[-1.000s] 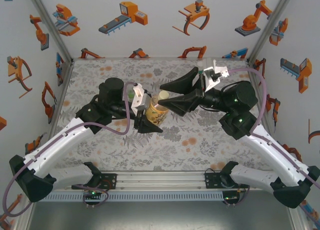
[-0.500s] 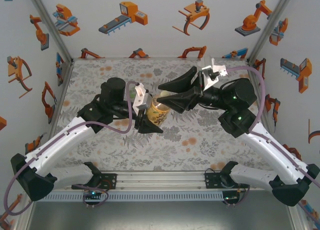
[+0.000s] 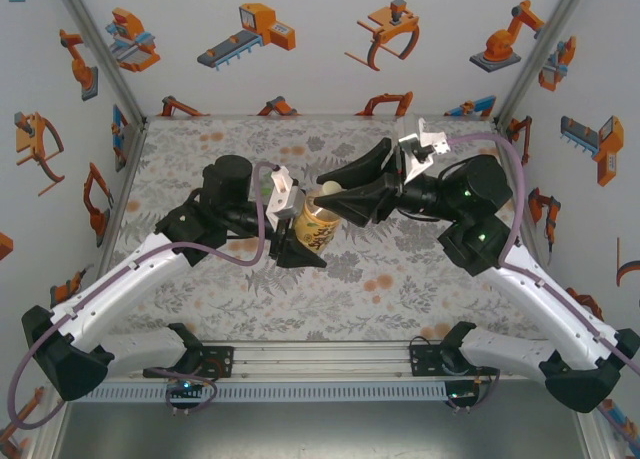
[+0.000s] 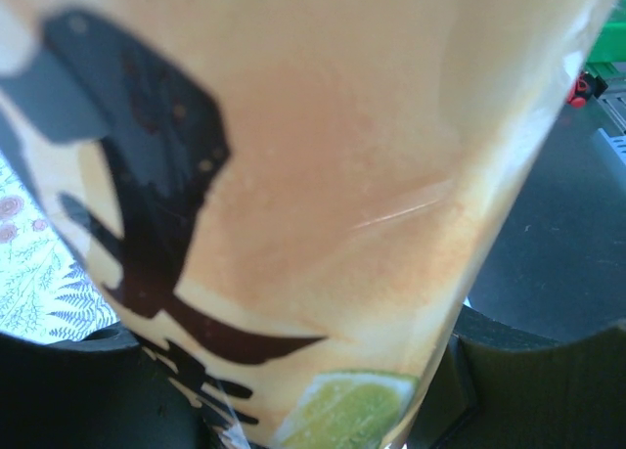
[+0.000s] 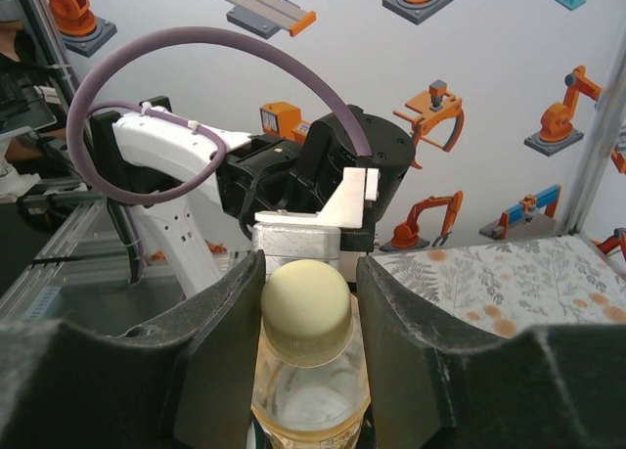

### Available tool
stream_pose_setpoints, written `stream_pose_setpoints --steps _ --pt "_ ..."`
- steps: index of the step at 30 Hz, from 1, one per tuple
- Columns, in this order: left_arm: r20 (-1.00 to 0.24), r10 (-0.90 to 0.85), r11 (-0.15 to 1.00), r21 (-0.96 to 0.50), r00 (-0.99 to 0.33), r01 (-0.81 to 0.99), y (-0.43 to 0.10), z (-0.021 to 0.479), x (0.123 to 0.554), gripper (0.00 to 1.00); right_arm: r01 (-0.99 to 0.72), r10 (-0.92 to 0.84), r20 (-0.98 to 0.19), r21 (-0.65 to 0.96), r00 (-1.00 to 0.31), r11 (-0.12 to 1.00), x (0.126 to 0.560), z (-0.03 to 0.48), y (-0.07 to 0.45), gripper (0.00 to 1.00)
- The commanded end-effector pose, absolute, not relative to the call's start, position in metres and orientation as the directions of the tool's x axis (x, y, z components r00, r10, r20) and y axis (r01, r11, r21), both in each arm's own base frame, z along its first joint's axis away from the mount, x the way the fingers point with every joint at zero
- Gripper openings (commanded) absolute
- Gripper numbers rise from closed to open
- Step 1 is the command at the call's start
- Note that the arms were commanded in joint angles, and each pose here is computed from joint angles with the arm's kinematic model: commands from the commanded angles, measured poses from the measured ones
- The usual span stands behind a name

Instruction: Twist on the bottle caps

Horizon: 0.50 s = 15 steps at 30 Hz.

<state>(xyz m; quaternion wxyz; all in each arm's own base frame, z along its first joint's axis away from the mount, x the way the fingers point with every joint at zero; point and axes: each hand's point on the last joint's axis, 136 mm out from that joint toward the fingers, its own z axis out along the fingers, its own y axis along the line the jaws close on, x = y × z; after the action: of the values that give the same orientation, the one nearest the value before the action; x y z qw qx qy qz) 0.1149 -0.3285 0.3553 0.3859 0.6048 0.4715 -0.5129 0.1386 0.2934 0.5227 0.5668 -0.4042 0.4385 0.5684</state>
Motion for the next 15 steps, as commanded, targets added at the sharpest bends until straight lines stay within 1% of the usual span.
stream_pose_setpoints --steps 1,5,8,13,14,15 --pt "-0.987 0.155 -0.29 -0.016 0.031 0.957 -0.328 0.3659 0.1084 0.0 -1.0 0.328 -0.945 -0.019 0.022 0.013 0.1242 0.5434 0.2841 0.41" --pt "-0.987 0.155 -0.291 -0.014 0.032 0.956 -0.3284 0.3656 0.1084 0.0 -1.0 0.329 -0.944 -0.018 0.02 0.009 0.1235 0.545 0.2835 0.44" --pt "-0.987 0.158 -0.292 -0.017 0.031 0.956 -0.329 0.3644 0.1089 0.0 -1.0 0.332 -0.943 -0.019 0.02 0.005 0.1219 0.5465 0.2832 0.44" --pt "-0.987 0.159 -0.292 -0.018 0.03 0.956 -0.3294 0.3645 0.1092 0.0 -1.0 0.329 -0.944 -0.018 0.016 -0.003 0.121 0.5469 0.2838 0.42" --pt "-0.987 0.16 -0.293 -0.019 0.03 0.956 -0.3293 0.3639 0.1091 0.0 -1.0 0.328 -0.945 -0.017 0.014 -0.005 0.1208 0.5467 0.2841 0.41" --pt "-0.987 0.16 -0.294 -0.018 0.03 0.956 -0.3296 0.3641 0.109 0.0 -1.0 0.326 -0.945 -0.018 0.015 -0.008 0.1205 0.5466 0.2845 0.37"
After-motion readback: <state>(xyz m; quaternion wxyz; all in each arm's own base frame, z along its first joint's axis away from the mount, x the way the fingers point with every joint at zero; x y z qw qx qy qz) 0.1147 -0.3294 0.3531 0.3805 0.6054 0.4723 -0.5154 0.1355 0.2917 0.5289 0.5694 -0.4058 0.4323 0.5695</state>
